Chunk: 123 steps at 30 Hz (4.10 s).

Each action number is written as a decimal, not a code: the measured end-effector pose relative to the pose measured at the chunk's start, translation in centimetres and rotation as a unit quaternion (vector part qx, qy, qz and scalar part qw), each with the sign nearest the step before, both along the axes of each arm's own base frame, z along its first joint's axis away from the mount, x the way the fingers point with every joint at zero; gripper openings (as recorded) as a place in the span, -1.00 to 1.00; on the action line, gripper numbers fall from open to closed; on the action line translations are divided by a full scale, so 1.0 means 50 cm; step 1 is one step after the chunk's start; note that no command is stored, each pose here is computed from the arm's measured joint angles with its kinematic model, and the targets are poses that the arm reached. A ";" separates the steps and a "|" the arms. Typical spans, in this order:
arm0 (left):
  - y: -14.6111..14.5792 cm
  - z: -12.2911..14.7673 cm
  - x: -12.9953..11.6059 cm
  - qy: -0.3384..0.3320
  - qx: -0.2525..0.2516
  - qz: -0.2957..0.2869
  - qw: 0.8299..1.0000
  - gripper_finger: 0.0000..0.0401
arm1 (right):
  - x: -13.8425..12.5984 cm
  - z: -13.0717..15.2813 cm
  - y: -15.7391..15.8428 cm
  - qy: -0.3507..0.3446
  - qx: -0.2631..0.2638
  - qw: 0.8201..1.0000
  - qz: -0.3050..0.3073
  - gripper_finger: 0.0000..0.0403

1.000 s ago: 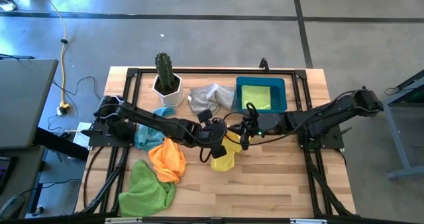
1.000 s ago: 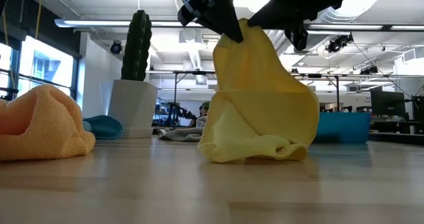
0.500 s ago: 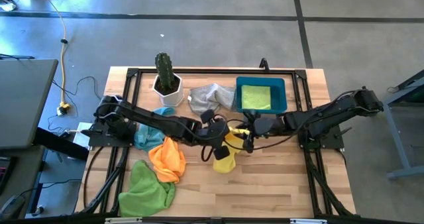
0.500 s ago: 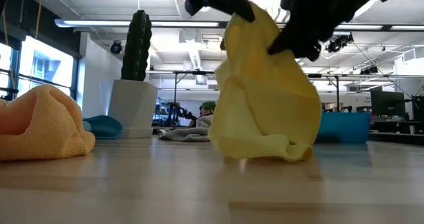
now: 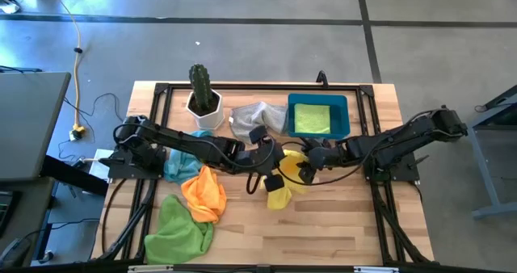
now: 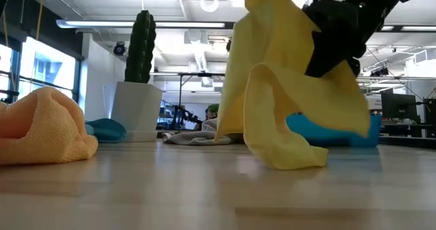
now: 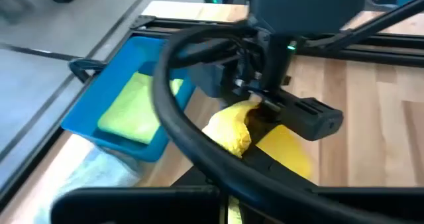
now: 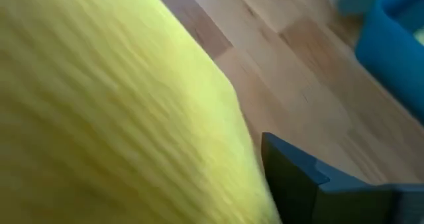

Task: Fold microfiber towels
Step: Fold the yellow microfiber cloth

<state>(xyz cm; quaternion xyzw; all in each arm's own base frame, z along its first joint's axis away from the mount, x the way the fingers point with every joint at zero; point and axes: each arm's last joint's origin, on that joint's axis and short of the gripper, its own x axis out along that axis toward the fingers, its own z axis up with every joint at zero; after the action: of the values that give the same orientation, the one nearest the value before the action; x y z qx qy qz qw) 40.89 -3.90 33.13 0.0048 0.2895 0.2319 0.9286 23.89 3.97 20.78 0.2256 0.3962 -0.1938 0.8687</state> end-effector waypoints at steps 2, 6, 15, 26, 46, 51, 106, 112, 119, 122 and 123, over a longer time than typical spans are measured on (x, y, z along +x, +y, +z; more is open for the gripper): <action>0.002 0.002 -0.004 0.011 0.008 0.008 1.000 -1.00 | -0.004 -0.003 -0.001 0.011 0.008 1.000 -0.014 -0.33; 0.005 0.012 -0.014 0.036 0.019 0.025 0.999 -1.00 | -0.011 -0.008 -0.001 0.029 0.015 0.999 -0.029 -0.34; 0.010 0.020 -0.034 0.057 0.028 0.060 0.996 -1.00 | -0.026 -0.013 0.019 0.050 0.013 0.998 -0.047 -0.34; 0.014 0.027 -0.039 0.051 0.042 0.080 0.995 -1.00 | -0.043 -0.018 0.036 0.060 0.023 0.993 -0.102 -0.34; 0.035 0.024 -0.041 0.059 0.048 0.102 0.992 -1.00 | -0.089 -0.028 0.084 0.096 0.041 0.983 -0.151 -0.35; 0.036 0.024 -0.041 0.059 0.048 0.103 0.992 -1.00 | -0.089 -0.027 0.084 0.079 0.019 0.984 -0.160 -0.42; 0.002 0.012 -0.043 0.113 -0.006 -0.026 0.993 -1.00 | -0.001 -0.076 -0.054 0.062 -0.125 0.979 0.152 0.04; -0.003 0.010 -0.044 0.119 -0.025 -0.047 0.992 -1.00 | 0.006 -0.072 -0.072 0.053 -0.150 0.977 0.144 0.04; -0.003 0.009 -0.044 0.121 -0.032 -0.053 0.991 -1.00 | 0.016 -0.068 -0.092 0.027 -0.145 0.977 0.154 0.04; -0.002 0.009 -0.045 0.120 -0.021 -0.043 0.992 -1.00 | 0.021 -0.070 -0.099 0.017 -0.129 0.979 0.160 0.04; -0.001 0.009 -0.045 0.120 -0.018 -0.039 0.992 -1.00 | 0.024 -0.072 -0.102 0.015 -0.128 0.979 0.159 0.04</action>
<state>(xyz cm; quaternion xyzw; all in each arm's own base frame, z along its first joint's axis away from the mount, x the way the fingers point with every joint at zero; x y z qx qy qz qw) 38.65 -3.96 33.60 0.0270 0.4023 0.1876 0.8956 25.09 -1.12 17.16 0.0443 0.4119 -0.1057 0.9040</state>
